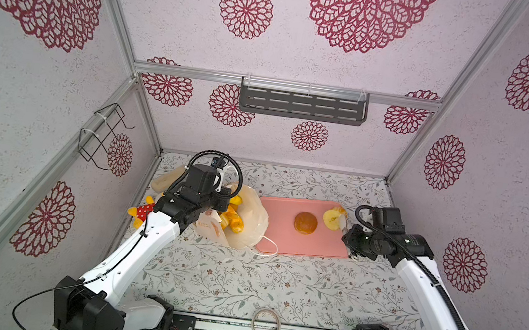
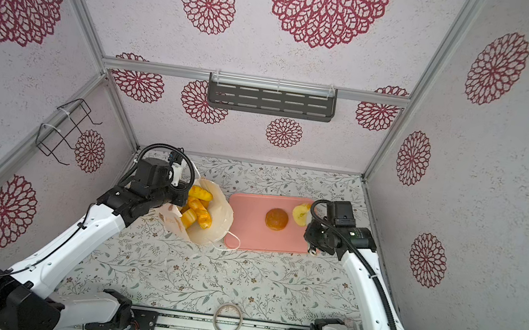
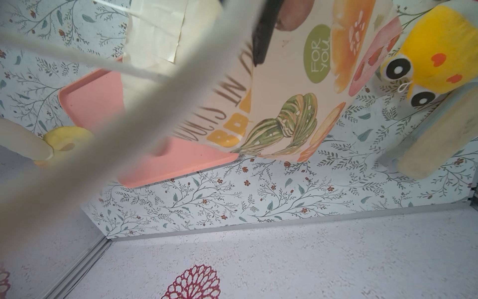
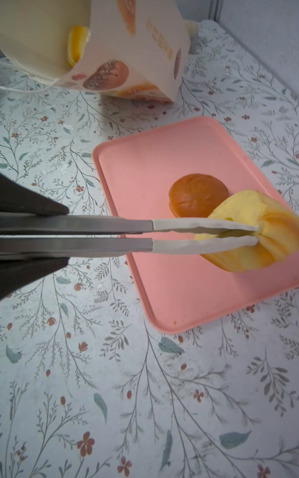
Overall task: Take the fake bread out of the paper bag
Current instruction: 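Lower the yellow ring bread onto the pink tray and open the tongs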
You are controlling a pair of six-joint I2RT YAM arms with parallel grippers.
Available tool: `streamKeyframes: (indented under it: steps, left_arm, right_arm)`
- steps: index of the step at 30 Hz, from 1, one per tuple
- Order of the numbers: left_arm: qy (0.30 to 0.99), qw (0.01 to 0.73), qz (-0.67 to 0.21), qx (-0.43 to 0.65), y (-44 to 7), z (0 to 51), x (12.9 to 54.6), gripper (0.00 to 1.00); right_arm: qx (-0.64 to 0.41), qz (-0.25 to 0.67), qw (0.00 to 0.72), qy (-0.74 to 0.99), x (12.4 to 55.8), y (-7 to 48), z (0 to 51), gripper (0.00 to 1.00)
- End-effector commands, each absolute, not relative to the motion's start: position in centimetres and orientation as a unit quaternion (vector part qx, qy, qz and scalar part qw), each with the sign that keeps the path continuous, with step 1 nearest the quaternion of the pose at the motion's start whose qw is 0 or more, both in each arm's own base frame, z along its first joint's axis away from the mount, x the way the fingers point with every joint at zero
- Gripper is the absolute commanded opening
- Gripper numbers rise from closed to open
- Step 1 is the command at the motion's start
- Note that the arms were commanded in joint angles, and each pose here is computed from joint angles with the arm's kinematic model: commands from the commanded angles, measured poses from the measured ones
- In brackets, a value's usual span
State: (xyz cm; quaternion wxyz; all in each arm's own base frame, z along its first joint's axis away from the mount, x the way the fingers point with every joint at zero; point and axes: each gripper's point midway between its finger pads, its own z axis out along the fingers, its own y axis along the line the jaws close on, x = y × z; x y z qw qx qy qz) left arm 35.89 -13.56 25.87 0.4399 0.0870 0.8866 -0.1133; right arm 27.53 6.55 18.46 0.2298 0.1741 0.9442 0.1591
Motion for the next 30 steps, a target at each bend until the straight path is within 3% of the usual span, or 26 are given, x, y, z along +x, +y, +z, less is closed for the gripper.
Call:
streamKeyframes:
  steps: [1,4,10,17,30]
  left_arm:
    - [0.874,0.46,-0.123,0.095,-13.7,27.2,35.4,0.0]
    - [0.874,0.461,-0.122,0.098,-13.6,27.1,35.3,0.0]
    - [0.874,0.459,-0.124,0.099,-13.8,26.9,35.4,0.0]
    - [0.872,0.459,-0.14,0.093,-14.2,27.2,35.4,0.0]
    - [0.872,0.46,-0.139,0.095,-14.0,27.4,35.1,0.0]
  right_arm:
    - [0.163,0.184,0.261,0.934,29.3,6.3,19.0,0.0]
    - [0.176,0.193,0.25,0.932,29.2,5.9,17.8,0.01]
    - [0.18,0.207,0.242,0.931,29.0,5.9,17.1,0.2]
    - [0.16,0.261,0.237,0.922,29.6,7.6,17.5,0.13]
    - [0.155,0.277,0.228,0.92,30.1,8.1,16.9,0.3]
